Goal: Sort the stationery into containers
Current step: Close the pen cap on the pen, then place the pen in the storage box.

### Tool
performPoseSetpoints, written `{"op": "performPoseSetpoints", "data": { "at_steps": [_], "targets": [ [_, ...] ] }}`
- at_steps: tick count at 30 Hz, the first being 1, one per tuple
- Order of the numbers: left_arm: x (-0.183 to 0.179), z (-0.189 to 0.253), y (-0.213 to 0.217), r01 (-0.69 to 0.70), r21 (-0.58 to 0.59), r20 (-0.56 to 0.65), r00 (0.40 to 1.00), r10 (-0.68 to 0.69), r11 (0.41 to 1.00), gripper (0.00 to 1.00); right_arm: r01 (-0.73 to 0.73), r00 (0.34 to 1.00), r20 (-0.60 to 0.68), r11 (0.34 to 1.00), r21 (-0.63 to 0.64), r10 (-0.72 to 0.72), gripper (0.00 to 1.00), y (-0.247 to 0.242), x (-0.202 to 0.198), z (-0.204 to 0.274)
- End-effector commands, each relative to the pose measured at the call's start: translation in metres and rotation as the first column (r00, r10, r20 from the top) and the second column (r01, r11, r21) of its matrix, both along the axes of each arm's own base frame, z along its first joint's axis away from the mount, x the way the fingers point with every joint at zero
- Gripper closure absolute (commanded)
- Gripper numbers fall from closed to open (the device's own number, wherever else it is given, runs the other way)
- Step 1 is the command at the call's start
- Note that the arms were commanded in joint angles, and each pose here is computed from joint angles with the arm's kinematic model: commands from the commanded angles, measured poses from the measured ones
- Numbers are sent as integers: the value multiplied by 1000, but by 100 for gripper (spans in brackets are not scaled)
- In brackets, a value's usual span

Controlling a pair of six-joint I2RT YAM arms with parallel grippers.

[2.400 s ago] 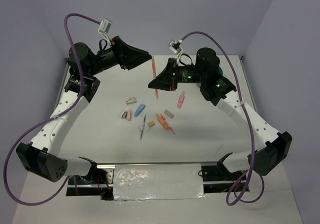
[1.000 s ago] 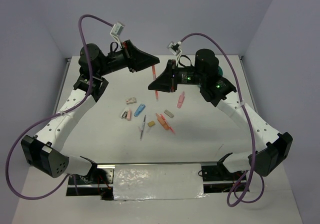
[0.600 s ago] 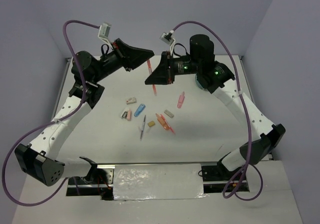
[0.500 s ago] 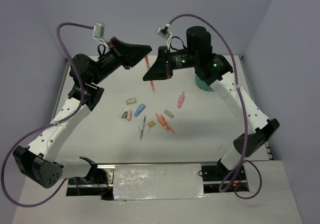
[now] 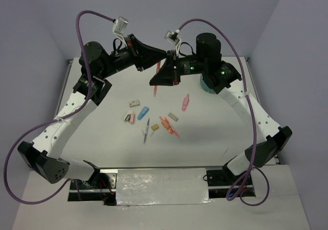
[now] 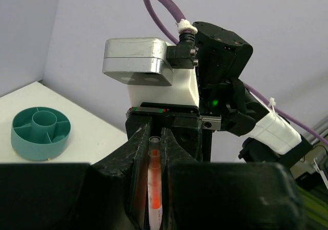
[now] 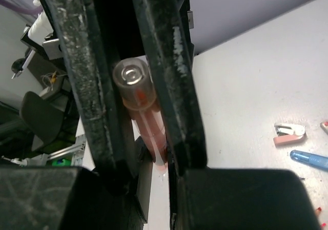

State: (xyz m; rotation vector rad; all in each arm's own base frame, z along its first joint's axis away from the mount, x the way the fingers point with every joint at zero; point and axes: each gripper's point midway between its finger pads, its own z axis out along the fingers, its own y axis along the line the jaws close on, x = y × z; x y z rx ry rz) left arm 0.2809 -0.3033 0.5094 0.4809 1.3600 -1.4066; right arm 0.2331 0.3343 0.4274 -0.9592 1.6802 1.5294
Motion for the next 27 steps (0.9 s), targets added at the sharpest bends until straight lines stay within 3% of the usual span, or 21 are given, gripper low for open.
{"op": "performPoseSetpoints", "data": {
  "at_steps": [1, 3, 5, 6, 9, 10, 11, 14, 16, 17, 18, 20, 22, 23, 25, 27],
  "targets": [
    [-92, -8, -23, 413, 95, 11, 910, -415, 906, 100, 130, 986, 93, 989, 74, -137, 100, 11, 34, 8],
    [-87, -6, -23, 378, 83, 13, 925, -381, 922, 100, 154, 983, 90, 986, 70, -160, 100, 7, 33, 1],
    [-81, -9, -20, 322, 103, 7, 946, -324, 941, 92, 193, 976, 90, 979, 63, -199, 100, 1, 37, -6],
    [-68, -5, -18, 237, 95, 3, 971, -238, 967, 73, 204, 976, 70, 977, 53, -208, 100, -4, 36, -18],
    [-51, 0, -7, 80, 102, -13, 997, -79, 992, 35, 226, 971, 60, 972, 63, -230, 100, -8, 39, -28],
    [-32, 6, 1, -42, 79, -24, 999, 44, 996, 9, 246, 967, 50, 968, 45, -248, 100, -10, 42, -41],
    [-24, 11, 5, -93, 66, -35, 995, 96, 993, 0, 251, 965, 63, 967, 49, -254, 100, -11, 44, -45],
    [13, 54, 34, -352, 0, -81, 933, 351, 936, 1, 285, 955, 74, 957, 54, -289, 100, -20, 52, -63],
    [34, 45, 52, -477, 65, -170, 860, 481, 876, 1, 363, 925, 91, 930, 61, -368, 100, -35, 69, -76],
    [45, 59, 70, -572, 50, -182, 801, 571, 819, 1, 403, 907, 104, 913, 60, -408, 100, -43, 78, -80],
    [49, 43, 81, -616, 124, -224, 747, 627, 778, 1, 452, 881, 126, 890, 64, -457, 100, -54, 86, -81],
    [57, 34, 104, -688, 173, -256, 660, 706, 705, 1, 638, 748, 195, 768, 51, -635, 100, -91, 124, -94],
    [57, 10, 112, -681, 257, -245, 641, 728, 686, 1, 789, 571, 294, 612, 62, -766, 100, -134, 154, -95],
    [52, 6, 115, -670, 273, -235, 649, 723, 690, 1, 885, 421, 313, 462, 66, -851, 100, -166, 174, -95],
    [47, -35, 104, -587, 378, -218, 695, 685, 716, 1, 938, 297, 332, 339, 76, -895, 100, -202, 197, -94],
    [35, -79, 94, -485, 461, -235, 741, 629, 743, 1, 983, 143, 345, 174, 59, -927, 100, -248, 226, -101]
  ]
}}
